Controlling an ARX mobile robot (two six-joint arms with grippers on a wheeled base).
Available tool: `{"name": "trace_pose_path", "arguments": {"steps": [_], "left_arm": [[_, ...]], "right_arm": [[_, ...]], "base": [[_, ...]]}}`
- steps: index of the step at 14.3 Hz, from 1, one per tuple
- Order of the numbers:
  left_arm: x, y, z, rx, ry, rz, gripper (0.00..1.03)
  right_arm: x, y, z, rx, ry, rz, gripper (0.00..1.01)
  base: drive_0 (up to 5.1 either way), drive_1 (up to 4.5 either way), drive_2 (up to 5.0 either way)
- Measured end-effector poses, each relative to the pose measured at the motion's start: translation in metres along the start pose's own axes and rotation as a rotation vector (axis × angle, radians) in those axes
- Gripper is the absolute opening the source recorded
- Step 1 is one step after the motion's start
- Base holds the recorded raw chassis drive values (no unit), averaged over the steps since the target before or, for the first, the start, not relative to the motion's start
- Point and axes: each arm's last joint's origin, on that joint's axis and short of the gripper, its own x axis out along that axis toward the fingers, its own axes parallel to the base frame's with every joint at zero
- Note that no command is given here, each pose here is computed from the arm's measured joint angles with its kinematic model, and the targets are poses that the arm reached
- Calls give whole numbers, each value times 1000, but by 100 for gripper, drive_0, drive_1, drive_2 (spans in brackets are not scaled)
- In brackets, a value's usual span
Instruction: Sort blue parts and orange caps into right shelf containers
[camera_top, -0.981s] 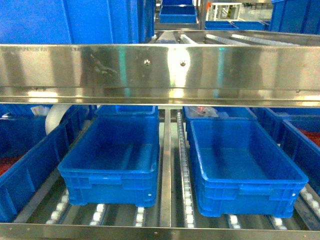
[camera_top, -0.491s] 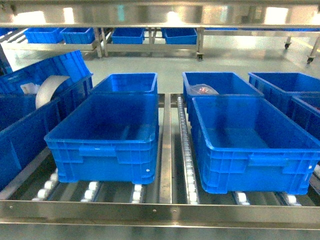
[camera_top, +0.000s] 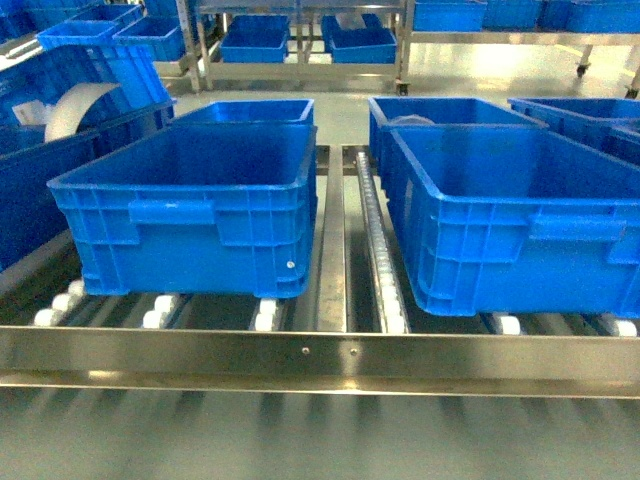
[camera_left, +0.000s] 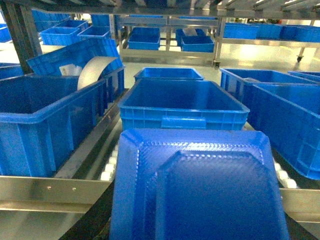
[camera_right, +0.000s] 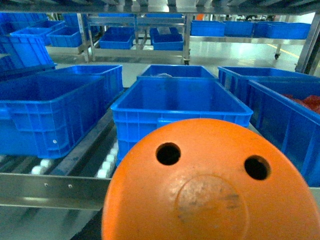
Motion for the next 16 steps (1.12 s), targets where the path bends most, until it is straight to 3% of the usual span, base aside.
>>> {"name": "trace_pose_path", "arguments": {"steps": [16], "left_arm": [[0,0,0,0,0,1,43]], "right_arm": [[0,0,0,0,1,0,44]], "base": [[0,0,0]]}}
